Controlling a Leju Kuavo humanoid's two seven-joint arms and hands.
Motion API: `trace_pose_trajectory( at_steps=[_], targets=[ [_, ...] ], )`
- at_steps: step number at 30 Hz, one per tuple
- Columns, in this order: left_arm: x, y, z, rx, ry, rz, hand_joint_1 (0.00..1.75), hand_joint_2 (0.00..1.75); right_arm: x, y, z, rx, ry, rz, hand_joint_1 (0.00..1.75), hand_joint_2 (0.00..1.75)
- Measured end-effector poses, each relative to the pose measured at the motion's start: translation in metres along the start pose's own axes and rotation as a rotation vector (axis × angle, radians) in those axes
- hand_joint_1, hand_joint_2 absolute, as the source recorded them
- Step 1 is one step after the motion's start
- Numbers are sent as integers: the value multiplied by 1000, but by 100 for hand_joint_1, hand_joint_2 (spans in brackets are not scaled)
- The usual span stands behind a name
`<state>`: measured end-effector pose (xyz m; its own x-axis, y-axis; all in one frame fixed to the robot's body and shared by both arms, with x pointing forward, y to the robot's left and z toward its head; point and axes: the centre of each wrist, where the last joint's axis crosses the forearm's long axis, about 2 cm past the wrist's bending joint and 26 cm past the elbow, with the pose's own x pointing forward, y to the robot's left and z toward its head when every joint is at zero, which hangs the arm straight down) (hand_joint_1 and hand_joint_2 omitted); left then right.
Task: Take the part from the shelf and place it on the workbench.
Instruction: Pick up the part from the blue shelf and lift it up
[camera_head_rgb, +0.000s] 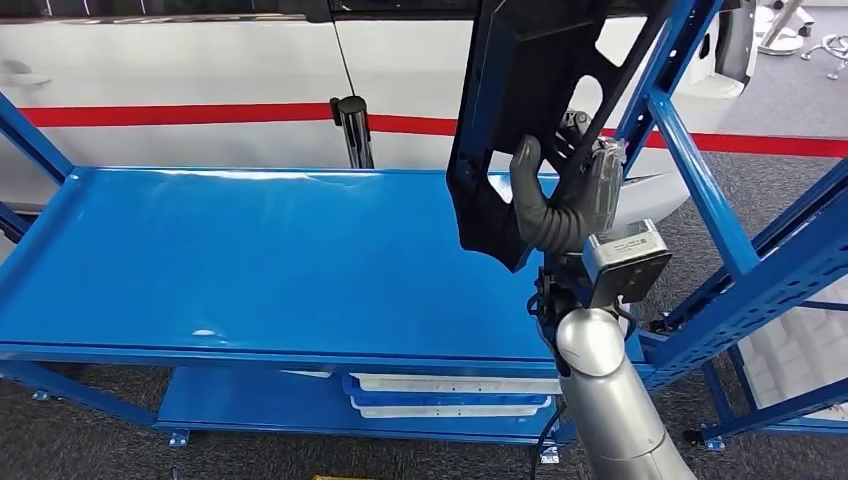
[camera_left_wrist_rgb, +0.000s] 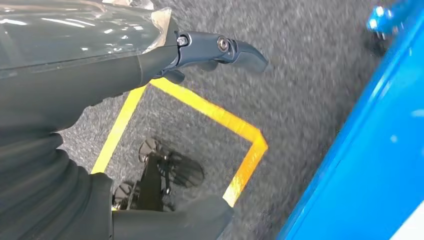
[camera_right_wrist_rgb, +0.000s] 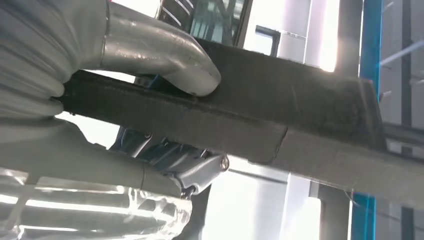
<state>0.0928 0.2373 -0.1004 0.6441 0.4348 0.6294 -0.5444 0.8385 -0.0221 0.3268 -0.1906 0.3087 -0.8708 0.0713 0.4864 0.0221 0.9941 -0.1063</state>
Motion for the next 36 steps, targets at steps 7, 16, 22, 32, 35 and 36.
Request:
trace_pose_trajectory(
  at_steps=[7, 16, 22, 32, 35, 36],
  targets=[
    [-2, -1, 1, -50, -32, 12, 0, 175, 0, -2, 10, -3, 24, 48, 175, 175],
    [-4, 2, 2, -39, -56, 71, 0, 175, 0, -2, -1, 38, 17, 34, 175, 175],
    [-10, 8, 5, -11, -58, 127, 0, 175, -9, 4, -9, 61, 37, 21, 175, 175],
    [-14, 13, 6, 15, -58, 153, 0, 175, -12, 18, -22, 62, 39, -9, 175, 175],
    [-14, 13, 6, 18, -58, 155, 0, 175, -12, 21, -23, 60, 43, -15, 175, 175],
    [-14, 14, 6, 19, -58, 156, 0, 175, -13, 21, -23, 61, 46, -15, 175, 175]
  ],
)
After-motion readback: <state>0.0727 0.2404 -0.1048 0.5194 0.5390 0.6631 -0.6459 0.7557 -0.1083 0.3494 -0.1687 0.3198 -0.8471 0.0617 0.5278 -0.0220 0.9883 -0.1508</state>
